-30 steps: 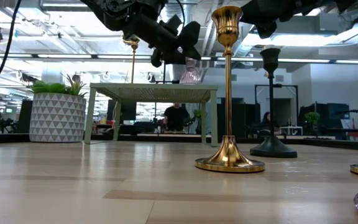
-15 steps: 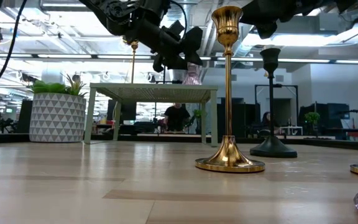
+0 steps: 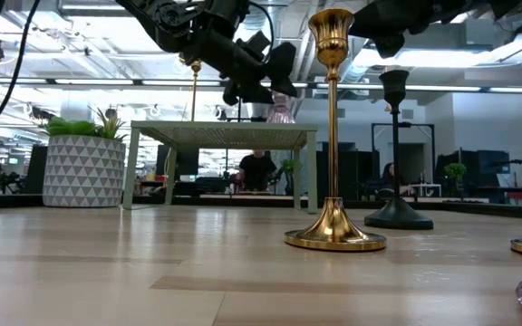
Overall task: Pick & Place candle stick holders
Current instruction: Put the middle pink glass candle holder on the shelf
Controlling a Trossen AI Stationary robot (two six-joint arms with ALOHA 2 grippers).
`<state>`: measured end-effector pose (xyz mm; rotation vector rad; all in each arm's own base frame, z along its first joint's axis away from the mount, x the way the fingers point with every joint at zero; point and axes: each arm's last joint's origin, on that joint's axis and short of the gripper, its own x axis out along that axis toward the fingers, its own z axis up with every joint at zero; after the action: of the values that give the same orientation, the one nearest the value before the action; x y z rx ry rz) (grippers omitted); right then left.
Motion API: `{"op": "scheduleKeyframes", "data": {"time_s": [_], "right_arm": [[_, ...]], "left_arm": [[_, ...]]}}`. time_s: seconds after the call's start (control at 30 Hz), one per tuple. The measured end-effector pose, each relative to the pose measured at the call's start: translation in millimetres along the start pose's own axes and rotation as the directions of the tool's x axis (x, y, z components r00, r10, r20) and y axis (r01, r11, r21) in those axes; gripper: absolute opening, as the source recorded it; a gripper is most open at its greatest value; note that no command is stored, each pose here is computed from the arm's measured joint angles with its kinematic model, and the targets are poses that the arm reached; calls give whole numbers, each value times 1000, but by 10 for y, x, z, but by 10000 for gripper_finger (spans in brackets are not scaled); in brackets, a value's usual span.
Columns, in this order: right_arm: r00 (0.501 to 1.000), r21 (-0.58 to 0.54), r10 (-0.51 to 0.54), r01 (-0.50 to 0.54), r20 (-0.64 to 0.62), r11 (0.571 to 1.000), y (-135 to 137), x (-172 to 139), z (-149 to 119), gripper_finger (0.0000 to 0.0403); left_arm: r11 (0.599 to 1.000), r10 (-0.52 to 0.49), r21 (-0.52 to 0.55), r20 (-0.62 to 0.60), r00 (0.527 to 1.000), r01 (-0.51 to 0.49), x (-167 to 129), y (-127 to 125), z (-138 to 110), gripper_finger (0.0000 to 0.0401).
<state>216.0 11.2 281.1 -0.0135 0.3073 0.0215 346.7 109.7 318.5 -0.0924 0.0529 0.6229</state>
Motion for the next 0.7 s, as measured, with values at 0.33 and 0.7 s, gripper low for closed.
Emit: {"op": "scheduleKeyframes", "data": {"time_s": [0.33, 0.7], "right_arm": [[1000, 0, 0, 0, -4, 1000, -1, -1, -4, 75], [999, 1, -51, 51, 2, 999, -16, 27, -3, 75]], "left_arm": [[997, -22, 77, 16, 1000, 21, -152, -36, 135, 241], [991, -22, 130, -94, 995, 34, -575, -16, 319, 233]]}}
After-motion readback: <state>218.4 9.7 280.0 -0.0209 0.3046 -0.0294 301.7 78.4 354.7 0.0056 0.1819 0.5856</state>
